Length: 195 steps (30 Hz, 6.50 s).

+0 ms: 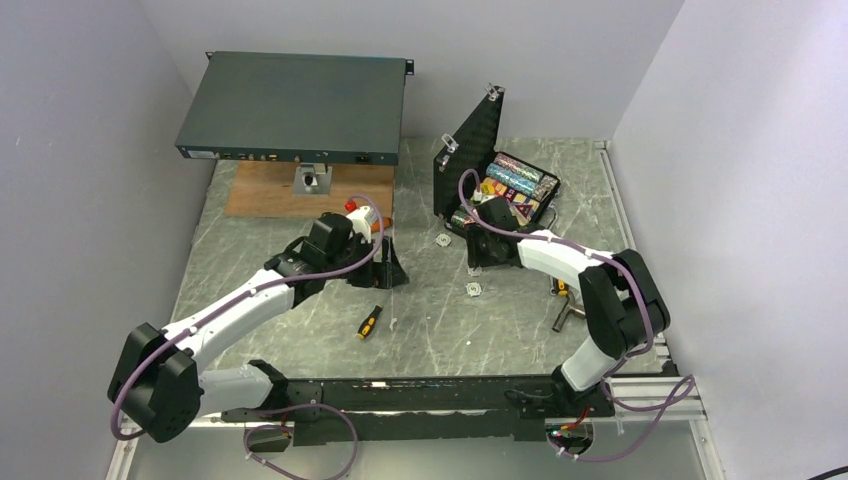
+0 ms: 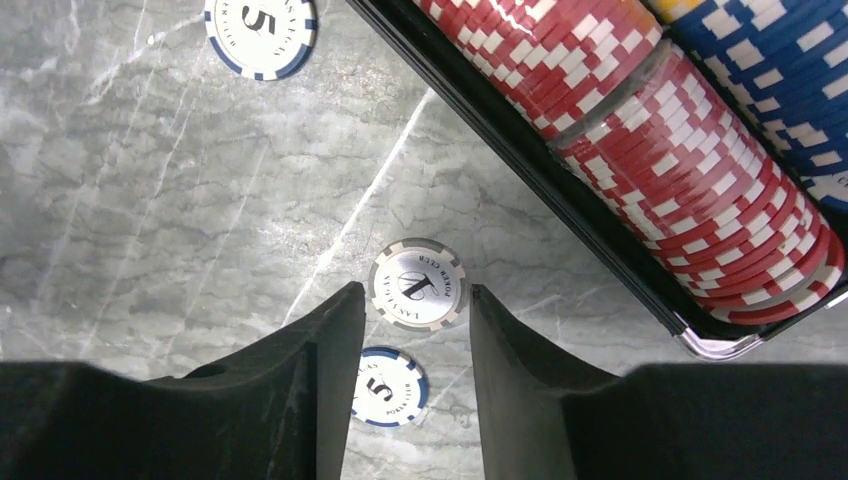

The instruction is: Pack up texas hold em set

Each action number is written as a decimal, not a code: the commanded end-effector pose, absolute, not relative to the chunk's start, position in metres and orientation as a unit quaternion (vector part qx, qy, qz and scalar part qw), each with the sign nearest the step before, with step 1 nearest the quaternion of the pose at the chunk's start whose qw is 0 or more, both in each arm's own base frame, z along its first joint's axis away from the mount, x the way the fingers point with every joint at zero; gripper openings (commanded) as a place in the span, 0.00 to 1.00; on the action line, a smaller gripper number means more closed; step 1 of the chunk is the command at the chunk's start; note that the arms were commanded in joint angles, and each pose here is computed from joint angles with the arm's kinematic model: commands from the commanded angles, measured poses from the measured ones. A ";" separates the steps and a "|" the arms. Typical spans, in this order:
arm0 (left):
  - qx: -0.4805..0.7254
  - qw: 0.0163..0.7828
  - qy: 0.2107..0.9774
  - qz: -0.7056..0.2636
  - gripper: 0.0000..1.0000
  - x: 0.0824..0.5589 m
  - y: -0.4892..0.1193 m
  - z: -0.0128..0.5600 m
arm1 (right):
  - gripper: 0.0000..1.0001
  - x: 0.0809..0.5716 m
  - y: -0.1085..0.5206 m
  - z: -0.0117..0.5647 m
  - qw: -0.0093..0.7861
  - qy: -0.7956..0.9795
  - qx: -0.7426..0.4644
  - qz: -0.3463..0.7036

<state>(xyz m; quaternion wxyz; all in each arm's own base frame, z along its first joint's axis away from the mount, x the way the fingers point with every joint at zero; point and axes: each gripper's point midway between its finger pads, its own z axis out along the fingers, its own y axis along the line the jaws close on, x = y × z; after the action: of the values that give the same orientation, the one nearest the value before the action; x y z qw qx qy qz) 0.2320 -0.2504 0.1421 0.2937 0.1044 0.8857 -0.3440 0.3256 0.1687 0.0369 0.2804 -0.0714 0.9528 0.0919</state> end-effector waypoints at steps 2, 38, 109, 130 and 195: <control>0.103 0.275 0.866 -0.404 0.89 0.222 -0.263 0.160 | 0.57 0.329 0.176 0.050 0.300 0.946 -0.089 0.087; 0.105 0.259 0.872 -0.401 0.89 0.219 -0.262 0.149 | 0.46 0.302 0.175 0.004 0.211 0.967 -0.143 0.008; -0.074 0.056 0.734 -0.672 0.57 0.247 -0.301 0.120 | 0.12 0.245 0.300 0.103 0.354 0.840 -0.323 0.256; -0.060 0.046 0.752 -0.655 0.38 0.243 -0.315 0.112 | 0.10 0.246 0.306 0.122 0.377 0.827 -0.326 0.259; 0.099 0.167 0.735 -0.649 0.00 0.215 -0.309 0.166 | 0.25 0.213 0.282 0.161 0.212 0.739 -0.173 0.616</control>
<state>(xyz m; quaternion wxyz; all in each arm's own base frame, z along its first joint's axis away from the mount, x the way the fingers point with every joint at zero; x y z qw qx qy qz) 0.2203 -0.3091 0.1553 0.1476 0.0657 0.7459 -0.6462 0.2146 0.2801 0.1418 0.1902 -0.1478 0.7703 0.5905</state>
